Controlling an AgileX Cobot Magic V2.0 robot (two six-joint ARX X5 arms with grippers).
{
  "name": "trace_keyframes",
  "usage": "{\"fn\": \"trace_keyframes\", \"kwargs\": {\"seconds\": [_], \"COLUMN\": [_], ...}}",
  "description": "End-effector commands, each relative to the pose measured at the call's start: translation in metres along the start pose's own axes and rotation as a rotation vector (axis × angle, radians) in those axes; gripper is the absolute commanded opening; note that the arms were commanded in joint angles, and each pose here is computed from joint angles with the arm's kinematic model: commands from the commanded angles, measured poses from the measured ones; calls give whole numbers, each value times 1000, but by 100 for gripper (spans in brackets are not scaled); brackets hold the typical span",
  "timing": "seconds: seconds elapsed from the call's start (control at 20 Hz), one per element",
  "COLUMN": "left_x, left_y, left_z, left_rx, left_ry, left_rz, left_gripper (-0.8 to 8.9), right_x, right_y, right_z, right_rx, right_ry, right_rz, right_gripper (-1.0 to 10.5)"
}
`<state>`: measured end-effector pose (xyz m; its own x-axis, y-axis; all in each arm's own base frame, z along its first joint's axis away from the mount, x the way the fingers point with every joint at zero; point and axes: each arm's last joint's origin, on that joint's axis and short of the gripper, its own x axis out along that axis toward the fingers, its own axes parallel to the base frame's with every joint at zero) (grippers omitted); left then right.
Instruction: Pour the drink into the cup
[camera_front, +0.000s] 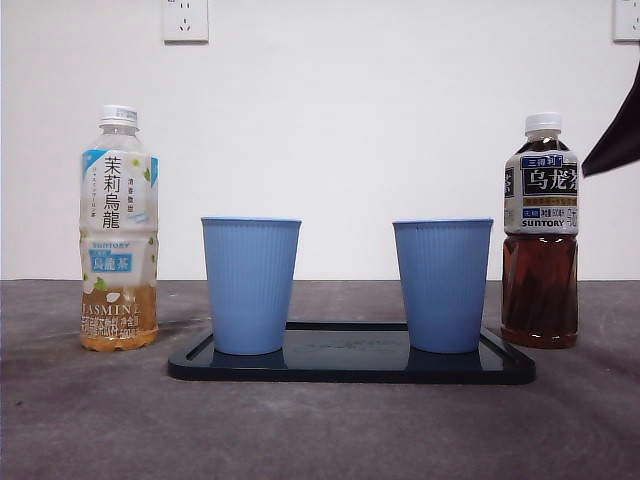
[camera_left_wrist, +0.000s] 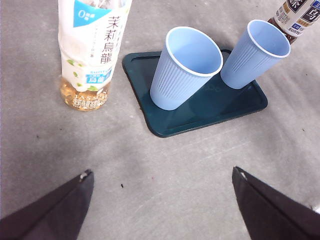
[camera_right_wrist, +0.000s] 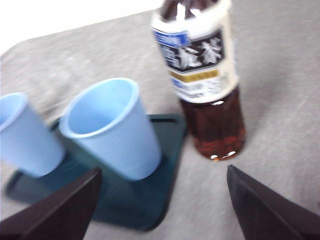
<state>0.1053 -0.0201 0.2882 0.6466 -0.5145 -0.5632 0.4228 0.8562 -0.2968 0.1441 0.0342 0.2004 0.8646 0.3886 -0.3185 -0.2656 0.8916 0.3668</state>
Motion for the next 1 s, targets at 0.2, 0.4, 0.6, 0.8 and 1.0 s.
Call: {"fn": "trace_keyframes", "kwargs": {"seconds": [0.2, 0.4, 0.6, 0.8, 1.0], "left_x": [-3, -3, -3, -3, -3], "left_y": [-2, -2, -2, -2, -2], "left_z": [6, 6, 6, 6, 6], "left_rx": [21, 21, 21, 21, 21], "left_ry": [-26, -26, -26, -26, -26], "left_rz": [-3, -3, -3, -3, -3], "left_gripper": [447, 447, 446, 446, 446], "right_x": [24, 45, 61, 76, 93], "right_y": [-4, -9, -14, -17, -19], "right_z": [6, 6, 4, 6, 13], "right_rx": [-33, -43, -53, -79, -113], "right_ry": [-102, -131, -165, -171, -169], "right_rz": [-13, -12, -10, -15, -36], "right_gripper": [399, 400, 401, 401, 402]}}
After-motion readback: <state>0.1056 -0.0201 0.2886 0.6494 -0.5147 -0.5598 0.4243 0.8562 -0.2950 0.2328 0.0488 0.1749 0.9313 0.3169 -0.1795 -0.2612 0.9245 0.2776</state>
